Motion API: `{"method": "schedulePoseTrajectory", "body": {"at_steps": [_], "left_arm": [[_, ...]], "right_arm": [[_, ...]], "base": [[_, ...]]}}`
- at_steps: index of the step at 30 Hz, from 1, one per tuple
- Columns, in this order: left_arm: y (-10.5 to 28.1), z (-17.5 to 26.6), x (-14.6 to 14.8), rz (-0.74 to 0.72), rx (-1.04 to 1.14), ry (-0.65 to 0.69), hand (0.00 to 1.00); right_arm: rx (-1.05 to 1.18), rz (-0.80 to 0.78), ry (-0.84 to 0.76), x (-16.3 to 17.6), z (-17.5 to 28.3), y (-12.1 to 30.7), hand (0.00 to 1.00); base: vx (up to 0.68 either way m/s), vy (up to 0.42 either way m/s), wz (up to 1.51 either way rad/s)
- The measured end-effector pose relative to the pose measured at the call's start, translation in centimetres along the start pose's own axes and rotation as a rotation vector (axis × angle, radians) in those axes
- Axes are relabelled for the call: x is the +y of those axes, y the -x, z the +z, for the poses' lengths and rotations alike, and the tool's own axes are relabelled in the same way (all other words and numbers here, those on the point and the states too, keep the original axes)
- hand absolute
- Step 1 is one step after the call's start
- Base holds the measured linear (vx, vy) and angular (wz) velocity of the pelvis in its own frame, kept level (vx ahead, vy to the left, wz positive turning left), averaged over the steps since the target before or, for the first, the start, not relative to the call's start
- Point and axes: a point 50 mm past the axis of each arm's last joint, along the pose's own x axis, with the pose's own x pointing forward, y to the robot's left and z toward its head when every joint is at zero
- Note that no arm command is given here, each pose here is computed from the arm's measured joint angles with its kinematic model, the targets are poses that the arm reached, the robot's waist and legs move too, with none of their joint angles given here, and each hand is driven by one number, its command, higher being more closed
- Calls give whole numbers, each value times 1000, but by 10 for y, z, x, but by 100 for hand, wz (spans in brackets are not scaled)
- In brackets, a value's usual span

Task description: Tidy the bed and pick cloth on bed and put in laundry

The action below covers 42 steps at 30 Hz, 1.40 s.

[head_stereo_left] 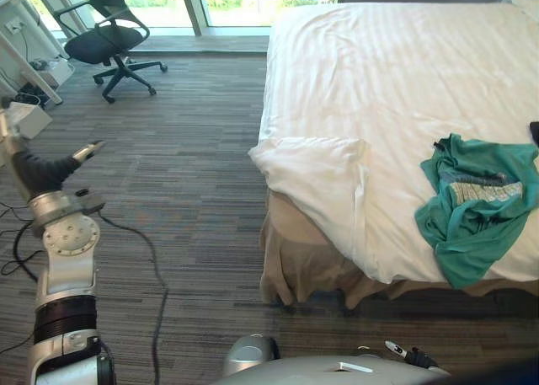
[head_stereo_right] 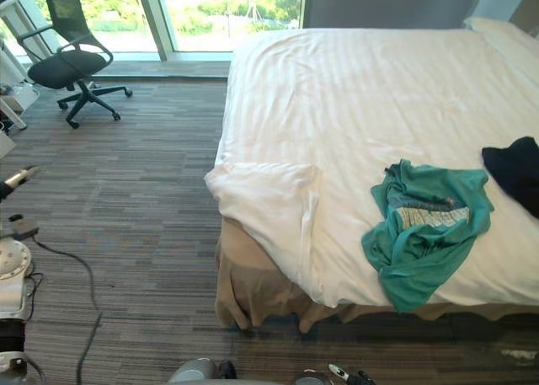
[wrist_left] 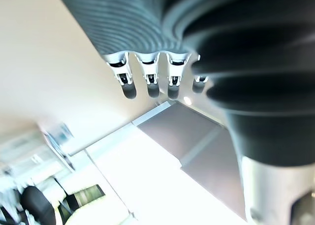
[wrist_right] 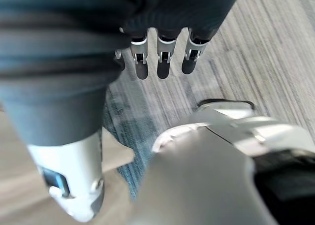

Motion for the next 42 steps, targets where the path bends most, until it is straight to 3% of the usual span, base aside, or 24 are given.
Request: {"method": "schedulePoseTrajectory", "body": {"at_steps": [4,12,17,21,34,35,42], "left_arm": [[6,12,-23,-133,-52,-7,0],[24,54,-101,-458,-155,45,0],[10,96,-130,-510,-265,72,0],[-16,127,-145,-475,-311,29,0],[-81,172,-134,-264,-188,-59,0],[-86,173,-133,-257,-161,-76,100],[-99,174,-134,-277,-19,-138,100]], "right_arm": [[-16,3,1,5,1,1,0],[-37,4,43,10,5,2,0],[-80,11,56,14,19,1,0],[-157,37,20,25,46,0,0],[-465,140,-109,55,123,15,0],[-495,162,-114,60,131,17,0],[-599,240,-215,77,163,29,0]], "base": [[-63,23,-23],[-147,2,-23],[-144,0,-25],[-173,-44,-24],[-16,-34,-4],[14,-13,-10],[-2,-5,-3]]}}
